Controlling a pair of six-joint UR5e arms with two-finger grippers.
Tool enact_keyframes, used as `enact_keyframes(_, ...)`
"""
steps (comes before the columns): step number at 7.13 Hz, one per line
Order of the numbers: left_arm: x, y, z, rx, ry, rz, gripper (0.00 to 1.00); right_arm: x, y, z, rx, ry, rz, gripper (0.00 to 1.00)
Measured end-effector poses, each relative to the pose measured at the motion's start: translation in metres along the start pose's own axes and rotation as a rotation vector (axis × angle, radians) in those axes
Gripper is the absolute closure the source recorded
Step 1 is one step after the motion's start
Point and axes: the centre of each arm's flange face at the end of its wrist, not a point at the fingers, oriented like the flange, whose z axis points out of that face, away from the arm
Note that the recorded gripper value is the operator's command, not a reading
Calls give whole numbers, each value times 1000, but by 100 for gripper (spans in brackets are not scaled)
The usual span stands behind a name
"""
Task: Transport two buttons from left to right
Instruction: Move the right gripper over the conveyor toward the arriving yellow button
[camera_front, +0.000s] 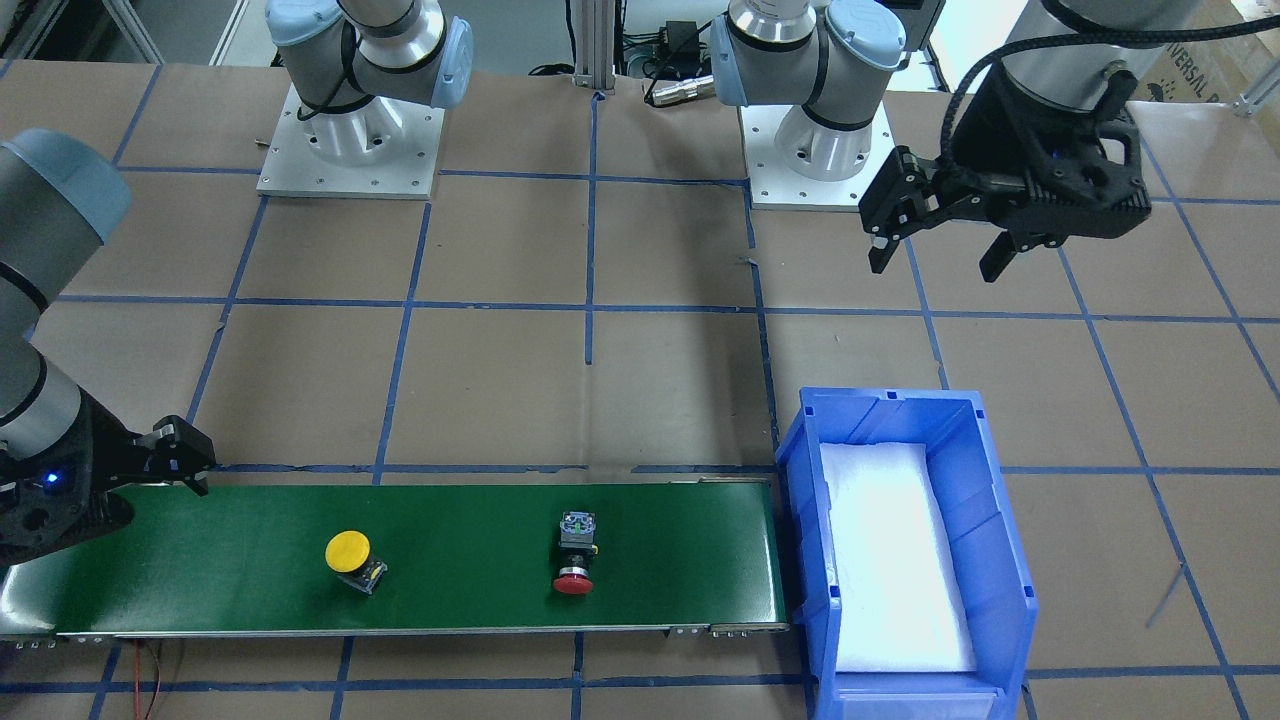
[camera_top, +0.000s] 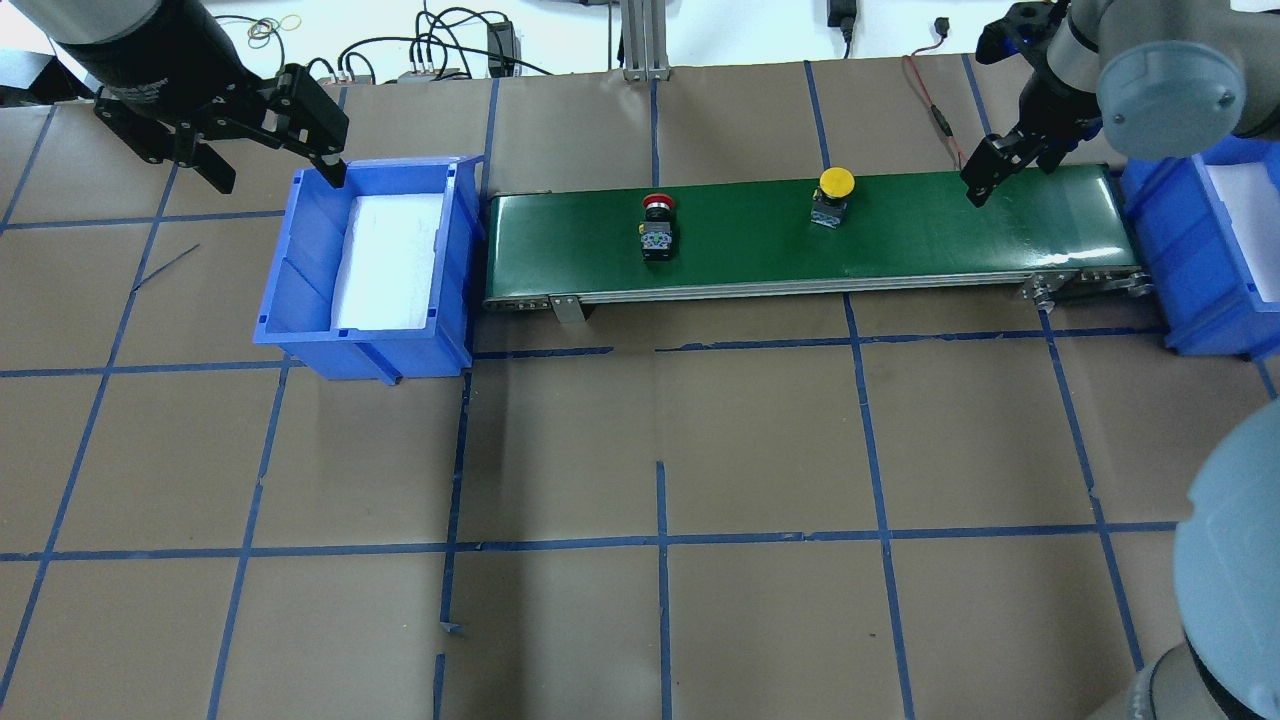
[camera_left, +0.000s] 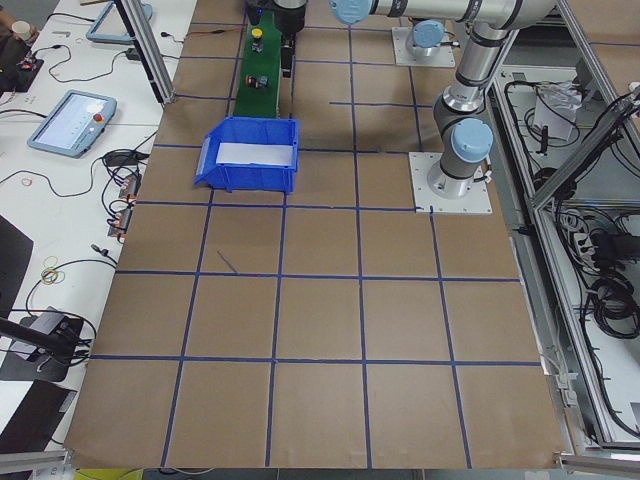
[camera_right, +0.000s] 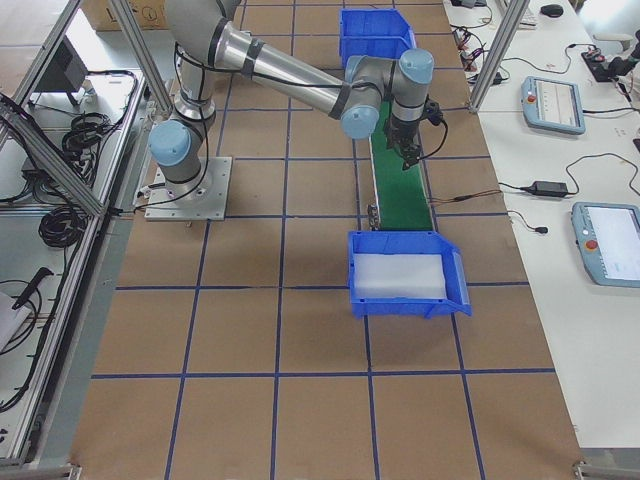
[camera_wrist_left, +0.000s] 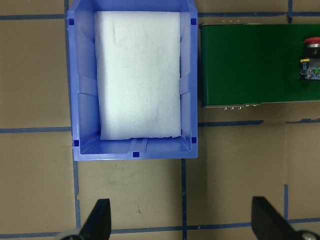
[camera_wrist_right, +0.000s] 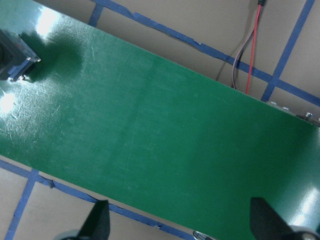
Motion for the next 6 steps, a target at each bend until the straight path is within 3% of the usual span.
enact_keyframes(3,26,5,2,-3,-57,49,0,-1,2,-1,0,2,11,0)
enact_keyframes(6,-11,-6,7,-4,-2,-19,0,3,-2,-11,19,14,148,0)
